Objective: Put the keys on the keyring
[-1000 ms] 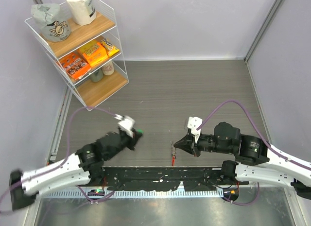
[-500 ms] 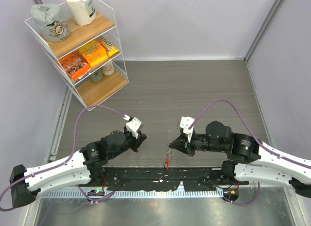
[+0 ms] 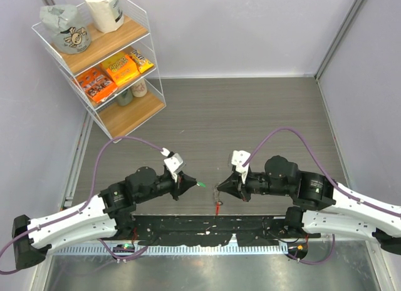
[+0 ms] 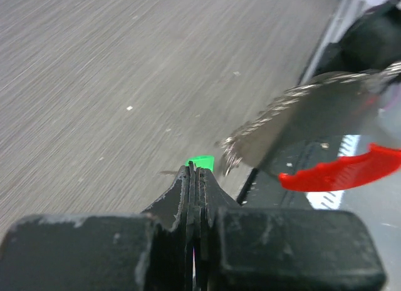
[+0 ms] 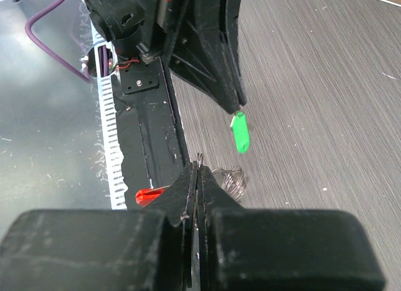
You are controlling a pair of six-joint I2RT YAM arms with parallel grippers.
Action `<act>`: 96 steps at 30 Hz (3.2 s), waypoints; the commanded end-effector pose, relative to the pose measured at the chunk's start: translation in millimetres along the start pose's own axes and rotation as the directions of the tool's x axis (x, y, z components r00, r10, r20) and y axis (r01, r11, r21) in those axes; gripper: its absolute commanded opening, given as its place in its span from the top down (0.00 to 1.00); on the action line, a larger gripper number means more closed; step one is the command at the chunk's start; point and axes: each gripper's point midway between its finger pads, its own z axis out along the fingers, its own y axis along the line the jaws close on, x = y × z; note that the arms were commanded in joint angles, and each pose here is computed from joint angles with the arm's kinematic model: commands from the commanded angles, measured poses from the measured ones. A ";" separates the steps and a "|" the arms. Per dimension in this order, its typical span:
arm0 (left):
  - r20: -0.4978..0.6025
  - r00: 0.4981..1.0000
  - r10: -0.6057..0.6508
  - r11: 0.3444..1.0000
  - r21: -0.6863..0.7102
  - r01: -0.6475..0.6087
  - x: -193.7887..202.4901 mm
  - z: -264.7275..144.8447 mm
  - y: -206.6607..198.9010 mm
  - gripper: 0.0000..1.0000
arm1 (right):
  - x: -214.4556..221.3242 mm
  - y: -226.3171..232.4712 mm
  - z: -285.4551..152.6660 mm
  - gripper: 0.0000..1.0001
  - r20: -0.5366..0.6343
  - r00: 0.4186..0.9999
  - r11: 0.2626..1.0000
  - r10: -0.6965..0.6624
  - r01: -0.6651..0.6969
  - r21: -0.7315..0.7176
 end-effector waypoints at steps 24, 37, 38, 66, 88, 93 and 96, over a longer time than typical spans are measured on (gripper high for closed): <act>0.190 0.982 0.003 0.909 0.409 -0.082 -91.4 -33.5 -88.1 1.00 | -60.2 10.1 6.5 0.94 0.143 0.986 0.993 -0.091 0.100 -0.057; 0.181 0.984 -0.004 0.911 0.406 -0.071 -91.1 -30.9 -87.9 1.00 | -59.2 14.4 11.5 0.94 0.141 0.985 0.990 -0.099 0.111 -0.085; 0.186 0.983 -0.005 0.912 0.404 -0.072 -92.6 -31.3 -87.5 1.00 | -58.8 14.9 11.3 0.94 0.141 0.985 0.990 -0.099 0.112 -0.088; 0.166 0.986 0.003 0.919 0.389 -0.069 -87.8 -29.9 -84.5 1.00 | -58.5 15.4 2.0 0.94 0.158 0.981 0.990 -0.114 0.126 -0.070; 0.179 0.984 -0.008 0.896 0.439 -0.072 -97.5 -36.5 -95.4 1.00 | -51.7 14.2 11.3 0.94 0.130 0.980 0.985 -0.153 0.162 -0.066; 0.173 0.985 -0.006 0.895 0.440 -0.072 -97.2 -34.7 -95.8 1.00 | -52.5 17.9 9.6 0.94 0.140 0.976 0.981 -0.167 0.178 -0.074; 0.169 0.986 -0.005 0.894 0.442 -0.071 -96.4 -34.1 -96.2 1.00 | -53.1 17.4 7.8 0.94 0.146 0.973 0.980 -0.176 0.187 -0.064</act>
